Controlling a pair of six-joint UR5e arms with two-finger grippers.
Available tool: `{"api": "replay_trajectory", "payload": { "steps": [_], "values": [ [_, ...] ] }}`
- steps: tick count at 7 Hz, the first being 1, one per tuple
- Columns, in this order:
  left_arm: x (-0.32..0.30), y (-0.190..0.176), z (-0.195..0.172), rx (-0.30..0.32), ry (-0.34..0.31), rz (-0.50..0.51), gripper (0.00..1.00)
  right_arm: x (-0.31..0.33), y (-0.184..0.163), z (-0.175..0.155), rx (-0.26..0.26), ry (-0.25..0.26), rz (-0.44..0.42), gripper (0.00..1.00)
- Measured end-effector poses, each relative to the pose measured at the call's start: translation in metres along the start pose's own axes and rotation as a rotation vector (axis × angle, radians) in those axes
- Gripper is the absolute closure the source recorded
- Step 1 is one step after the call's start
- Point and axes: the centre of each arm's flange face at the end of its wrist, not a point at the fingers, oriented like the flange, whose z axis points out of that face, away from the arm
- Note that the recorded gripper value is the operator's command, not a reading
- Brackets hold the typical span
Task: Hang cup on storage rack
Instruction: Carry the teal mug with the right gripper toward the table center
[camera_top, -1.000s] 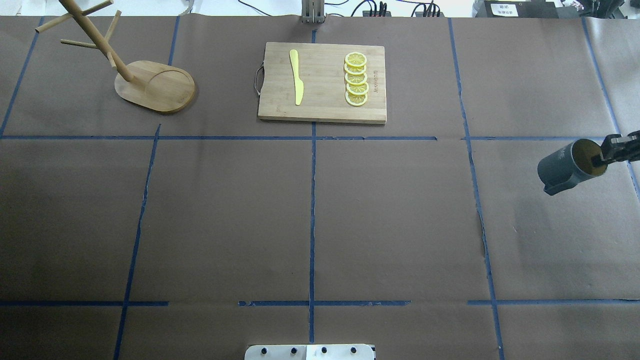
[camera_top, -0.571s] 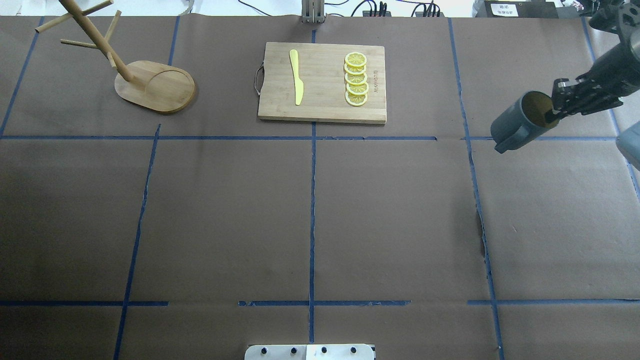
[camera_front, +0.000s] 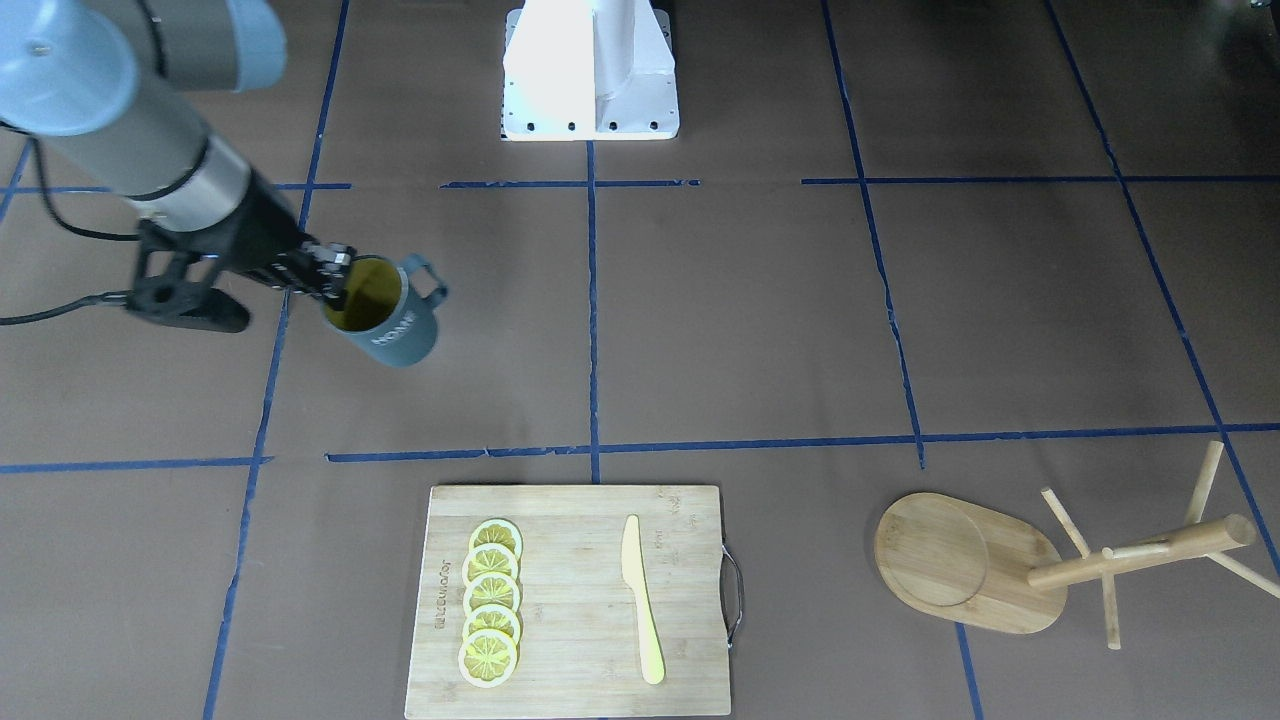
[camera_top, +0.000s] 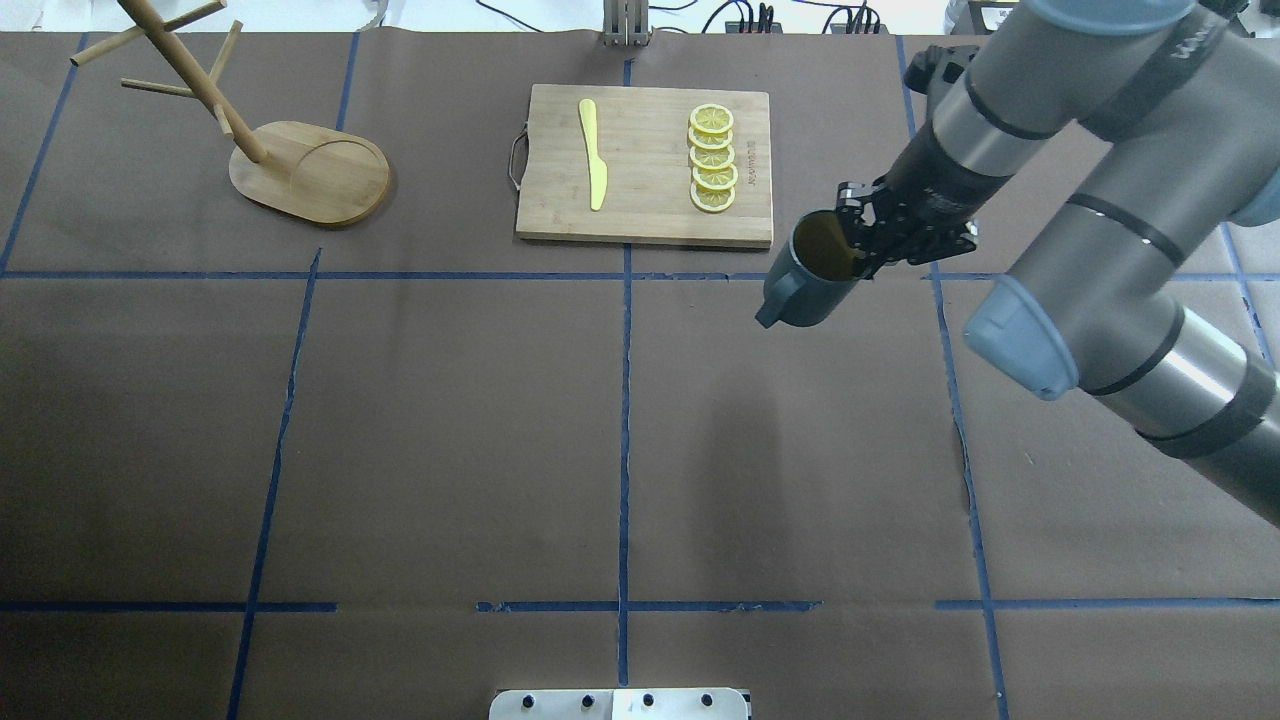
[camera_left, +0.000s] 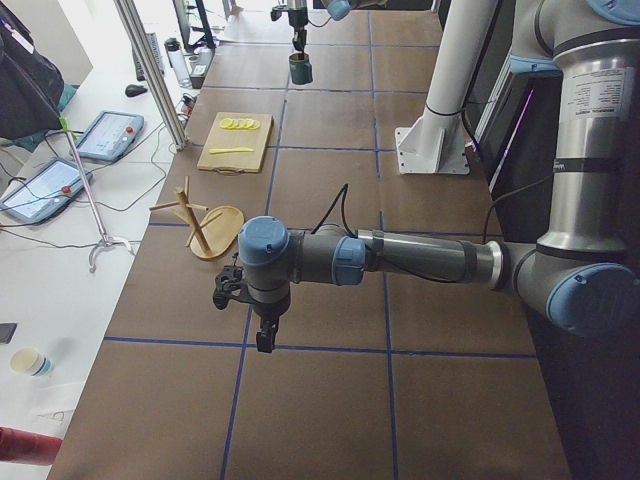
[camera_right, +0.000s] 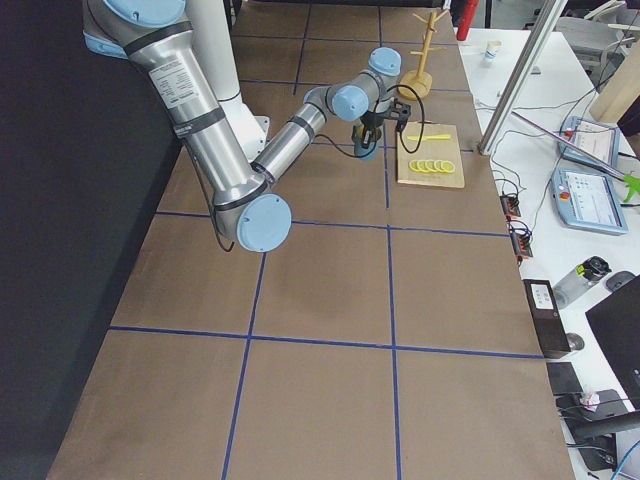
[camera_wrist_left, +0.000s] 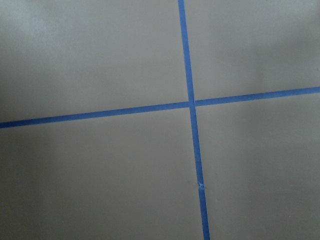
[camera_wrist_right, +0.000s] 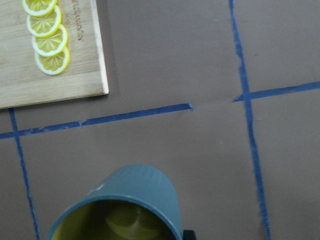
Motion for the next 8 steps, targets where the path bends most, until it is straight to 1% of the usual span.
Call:
{"api": "replay_trajectory", "payload": {
  "steps": [2, 4, 5, 6, 7, 8],
  "values": [
    [0.002, -0.002, 0.000, 0.007, 0.000, 0.010, 0.00, -0.067, 0.033, 0.042, 0.022, 0.032, 0.096, 1.00],
    [0.003, -0.002, 0.001, 0.006, 0.000, 0.013, 0.00, -0.116, 0.068, 0.086, 0.069, 0.063, 0.143, 0.99],
    [0.003, -0.002, 0.002, 0.004, 0.001, 0.015, 0.00, -0.134, 0.080, 0.107, 0.088, 0.053, 0.168, 0.98],
    [0.004, -0.002, 0.003, 0.003, 0.000, 0.016, 0.00, -0.144, 0.090, 0.127, 0.087, 0.038, 0.201, 0.97],
    [0.004, -0.002, 0.003, 0.001, 0.000, 0.016, 0.00, -0.148, 0.098, 0.140, 0.079, 0.033, 0.236, 0.97],
    [0.004, -0.002, 0.004, 0.001, 0.000, 0.016, 0.00, -0.149, 0.102, 0.144, 0.073, 0.033, 0.274, 0.97]
  ]
}}
